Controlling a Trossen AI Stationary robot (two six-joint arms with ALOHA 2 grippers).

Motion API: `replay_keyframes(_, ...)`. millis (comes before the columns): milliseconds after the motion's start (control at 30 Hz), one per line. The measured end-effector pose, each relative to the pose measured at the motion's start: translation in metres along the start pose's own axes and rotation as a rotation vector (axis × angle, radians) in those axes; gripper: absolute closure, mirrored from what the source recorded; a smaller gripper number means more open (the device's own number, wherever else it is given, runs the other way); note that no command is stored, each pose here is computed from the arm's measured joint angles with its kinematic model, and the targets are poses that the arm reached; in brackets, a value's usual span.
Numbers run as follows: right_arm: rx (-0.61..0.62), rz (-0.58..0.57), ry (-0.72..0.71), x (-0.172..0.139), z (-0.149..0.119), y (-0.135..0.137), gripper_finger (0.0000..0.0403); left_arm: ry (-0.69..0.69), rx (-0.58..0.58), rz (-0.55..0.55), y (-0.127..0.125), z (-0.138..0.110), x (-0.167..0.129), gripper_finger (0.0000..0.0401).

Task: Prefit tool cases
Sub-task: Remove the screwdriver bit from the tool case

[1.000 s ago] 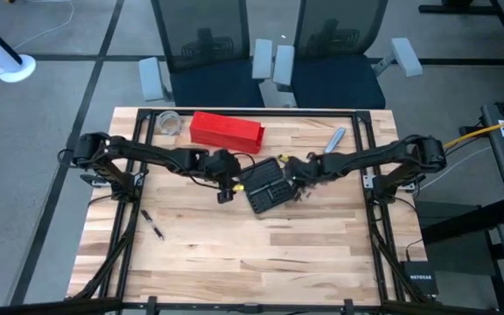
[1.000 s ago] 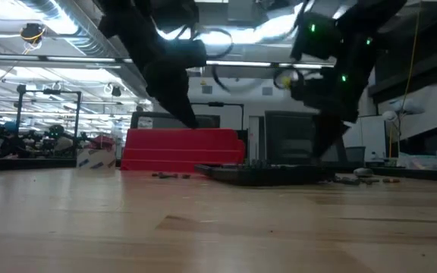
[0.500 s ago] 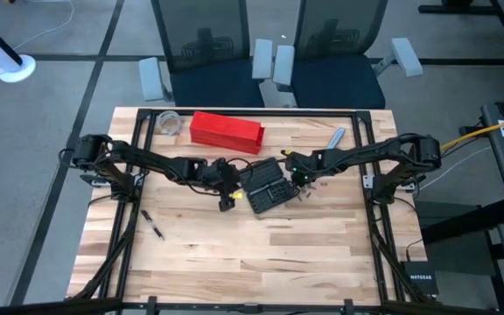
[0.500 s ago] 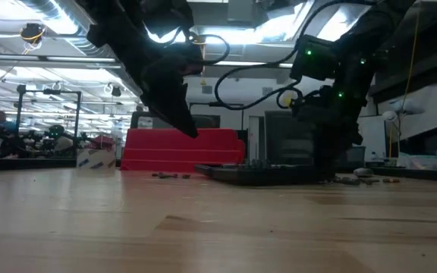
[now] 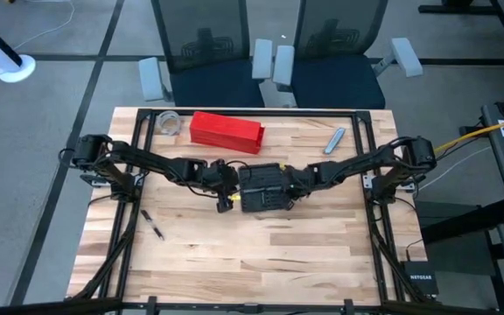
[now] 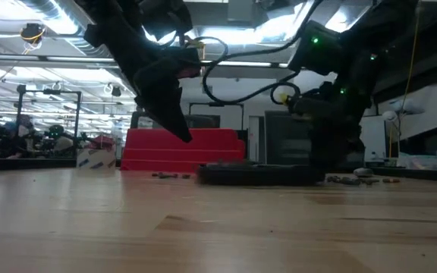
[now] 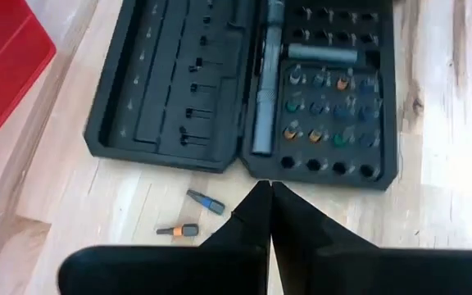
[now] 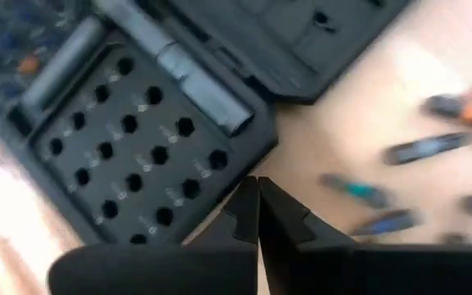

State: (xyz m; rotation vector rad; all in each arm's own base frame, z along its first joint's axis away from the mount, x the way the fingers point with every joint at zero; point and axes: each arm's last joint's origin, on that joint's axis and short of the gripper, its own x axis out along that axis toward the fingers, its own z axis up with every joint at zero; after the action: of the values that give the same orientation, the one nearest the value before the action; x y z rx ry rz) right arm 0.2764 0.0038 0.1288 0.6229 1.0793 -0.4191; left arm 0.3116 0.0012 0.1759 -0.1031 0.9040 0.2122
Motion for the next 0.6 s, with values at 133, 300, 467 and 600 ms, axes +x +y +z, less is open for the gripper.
replay_keyframes(133,0.000,0.016,0.000,-0.003,-0.004,0.006,0.0403,-0.001,0.034,-0.010,-0.002,0.000,-0.002,0.0401)
replay_keyframes(300,-0.002,-0.034,-0.006,-0.014,-0.004,0.003,0.0403,-0.029,0.066,-0.019,0.000,0.004,-0.017,0.0401)
replay_keyframes(467,-0.047,0.081,-0.116,-0.026,0.007,0.014,0.0403,-0.088,0.111,-0.006,0.006,0.010,-0.034,0.0401)
replay_keyframes(600,-0.101,0.211,-0.208,-0.024,0.012,0.032,0.0403,-0.096,0.161,0.003,0.009,0.012,-0.036,0.0401)
